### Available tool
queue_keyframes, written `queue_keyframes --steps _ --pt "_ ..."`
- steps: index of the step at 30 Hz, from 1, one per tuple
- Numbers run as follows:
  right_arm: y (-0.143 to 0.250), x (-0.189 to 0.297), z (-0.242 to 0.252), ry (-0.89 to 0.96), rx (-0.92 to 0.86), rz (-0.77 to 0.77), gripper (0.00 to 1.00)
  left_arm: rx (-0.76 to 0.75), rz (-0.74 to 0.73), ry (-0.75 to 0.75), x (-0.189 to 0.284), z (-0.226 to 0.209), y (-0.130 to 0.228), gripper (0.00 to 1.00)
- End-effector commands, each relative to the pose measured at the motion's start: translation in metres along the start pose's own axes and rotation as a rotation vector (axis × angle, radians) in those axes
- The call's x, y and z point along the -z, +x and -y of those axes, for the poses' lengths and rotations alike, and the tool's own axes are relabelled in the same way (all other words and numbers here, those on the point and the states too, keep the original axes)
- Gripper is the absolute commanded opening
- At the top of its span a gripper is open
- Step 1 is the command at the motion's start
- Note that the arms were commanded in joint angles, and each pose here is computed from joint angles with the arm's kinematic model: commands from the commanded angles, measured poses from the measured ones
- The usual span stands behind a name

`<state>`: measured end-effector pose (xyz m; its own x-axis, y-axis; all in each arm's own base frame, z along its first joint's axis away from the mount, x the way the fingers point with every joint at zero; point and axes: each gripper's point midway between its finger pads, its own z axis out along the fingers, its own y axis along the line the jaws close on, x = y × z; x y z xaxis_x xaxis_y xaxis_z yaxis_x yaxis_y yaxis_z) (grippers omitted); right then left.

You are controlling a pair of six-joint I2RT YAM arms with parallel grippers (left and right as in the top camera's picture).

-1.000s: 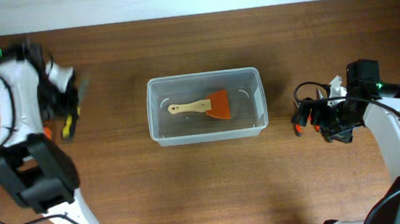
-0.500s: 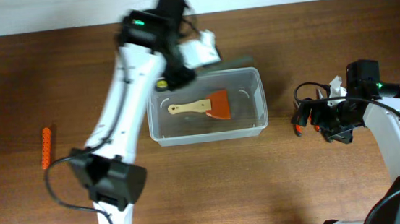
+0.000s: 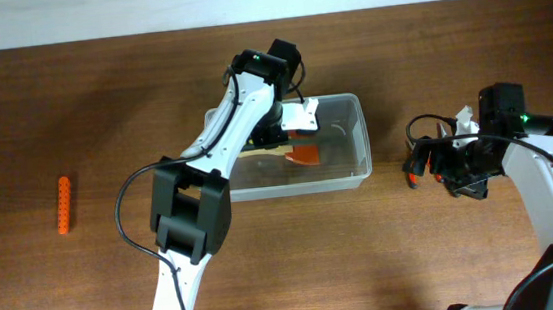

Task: Pack container
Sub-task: 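Place the file into the box with the left gripper and release, then lower the left gripper onto the orange ribbed stick and grasp it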

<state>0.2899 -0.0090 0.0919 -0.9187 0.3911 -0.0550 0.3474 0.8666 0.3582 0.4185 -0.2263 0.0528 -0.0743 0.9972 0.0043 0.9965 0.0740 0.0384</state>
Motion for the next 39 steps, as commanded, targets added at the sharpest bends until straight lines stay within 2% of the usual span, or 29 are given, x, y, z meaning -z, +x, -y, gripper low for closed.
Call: queue_keyframes --steps 1,2,8,12,15,17,19,21,24,26,30,31,32,36,39 --pt "-0.005 0.003 0.001 0.008 0.0 0.013 0.99 0.059 -0.032 -0.098 0.022 -0.017 0.008 0.94" --pt "-0.005 0.003 0.001 0.008 0.0 0.013 0.99 0.102 -0.044 -0.125 0.029 -0.021 0.011 0.99" --pt "-0.005 0.003 0.001 0.008 0.0 0.013 0.99 0.355 0.025 -0.23 0.121 -0.024 0.042 0.99" --pt "-0.006 0.003 0.002 0.008 0.0 0.013 0.99 0.592 0.148 -0.249 0.191 -0.012 0.098 0.99" --pt "-0.006 0.003 0.001 0.008 0.0 0.013 0.99 0.726 0.244 -0.196 0.213 -0.006 0.142 0.99" --pt "-0.006 0.003 0.001 0.008 0.0 0.013 0.99 0.964 0.26 -0.198 0.216 -0.016 0.199 0.99" --pt "-0.006 0.003 0.001 0.008 0.0 0.013 0.99 1.183 0.232 -0.185 0.205 -0.019 0.258 0.99" --pt "-0.006 0.003 0.002 0.008 0.0 0.013 0.99 1.331 0.189 -0.144 0.184 -0.013 0.311 0.99" --pt "-0.006 0.003 0.001 0.008 0.001 0.014 0.99 1.487 0.136 -0.07 0.141 -0.001 0.371 0.99" --pt "-0.006 0.003 0.001 0.008 0.002 0.017 0.98 1.55 0.109 -0.022 0.11 0.007 0.396 0.99" --pt "-0.009 0.003 0.001 0.005 0.006 0.028 0.99 1.621 0.059 0.052 0.054 0.02 0.424 0.92" --pt "-0.01 0.003 0.001 0.006 0.006 0.03 0.99 1.63 0.044 0.067 0.042 0.023 0.428 0.89" --pt "-0.01 0.003 0.001 0.005 0.007 0.031 0.99 1.637 0.017 0.077 0.03 0.027 0.433 0.82" --pt "-0.01 0.003 0.001 0.005 0.007 0.031 0.99 1.643 -0.102 0.094 0.0 0.041 0.45 0.8" --pt "-0.01 0.003 0.001 0.005 0.007 0.031 0.99 1.647 -0.089 0.066 -0.012 0.032 0.455 0.8"
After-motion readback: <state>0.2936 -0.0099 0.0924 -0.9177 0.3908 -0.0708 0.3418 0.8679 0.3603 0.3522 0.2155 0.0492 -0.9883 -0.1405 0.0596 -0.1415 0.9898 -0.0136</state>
